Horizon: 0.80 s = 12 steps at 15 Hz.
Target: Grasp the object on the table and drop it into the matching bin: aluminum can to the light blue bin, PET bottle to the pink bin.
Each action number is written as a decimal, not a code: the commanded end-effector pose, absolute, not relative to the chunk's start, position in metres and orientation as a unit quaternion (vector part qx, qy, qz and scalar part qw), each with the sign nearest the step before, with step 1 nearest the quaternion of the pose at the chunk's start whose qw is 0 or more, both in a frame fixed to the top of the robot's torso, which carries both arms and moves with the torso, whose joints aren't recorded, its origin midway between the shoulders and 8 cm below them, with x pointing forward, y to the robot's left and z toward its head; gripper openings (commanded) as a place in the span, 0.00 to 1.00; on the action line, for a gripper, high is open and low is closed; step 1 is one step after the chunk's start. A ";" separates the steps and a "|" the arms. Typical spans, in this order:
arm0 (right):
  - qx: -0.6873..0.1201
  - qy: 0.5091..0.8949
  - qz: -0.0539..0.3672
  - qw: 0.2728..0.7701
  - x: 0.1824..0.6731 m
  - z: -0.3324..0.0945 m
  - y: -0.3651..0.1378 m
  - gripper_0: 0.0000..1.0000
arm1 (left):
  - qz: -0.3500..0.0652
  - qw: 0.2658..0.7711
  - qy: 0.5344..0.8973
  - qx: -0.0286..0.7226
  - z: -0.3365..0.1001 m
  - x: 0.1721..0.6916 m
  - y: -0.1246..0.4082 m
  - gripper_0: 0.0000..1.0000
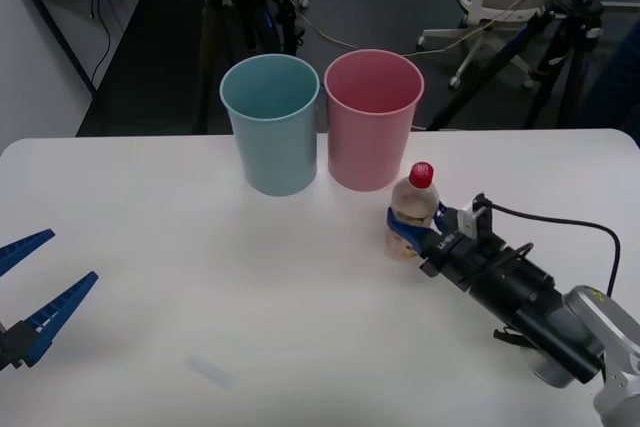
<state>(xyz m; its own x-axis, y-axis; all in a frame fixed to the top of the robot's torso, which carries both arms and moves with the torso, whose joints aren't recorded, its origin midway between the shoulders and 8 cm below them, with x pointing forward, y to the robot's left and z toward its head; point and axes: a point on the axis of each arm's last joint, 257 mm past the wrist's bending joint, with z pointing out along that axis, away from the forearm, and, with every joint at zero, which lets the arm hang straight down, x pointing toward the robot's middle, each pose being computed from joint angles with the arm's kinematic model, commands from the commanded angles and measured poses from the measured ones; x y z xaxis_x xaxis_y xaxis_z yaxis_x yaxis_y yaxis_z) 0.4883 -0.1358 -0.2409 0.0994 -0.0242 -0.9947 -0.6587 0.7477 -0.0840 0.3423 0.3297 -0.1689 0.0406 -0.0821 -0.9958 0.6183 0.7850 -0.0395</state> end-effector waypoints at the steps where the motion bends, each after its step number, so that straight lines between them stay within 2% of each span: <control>1: -0.261 0.641 0.246 0.679 0.458 -0.231 -0.149 0.00 | -0.253 0.691 0.645 0.208 -0.169 0.342 0.330 1.00; 7: -0.244 0.659 0.243 0.669 0.424 -0.192 -0.173 0.00 | -0.253 0.691 0.645 0.208 -0.169 0.342 0.330 1.00; 12: -0.255 0.646 0.254 0.673 0.415 -0.163 -0.176 0.00 | -0.253 0.691 0.645 0.208 -0.169 0.342 0.330 1.00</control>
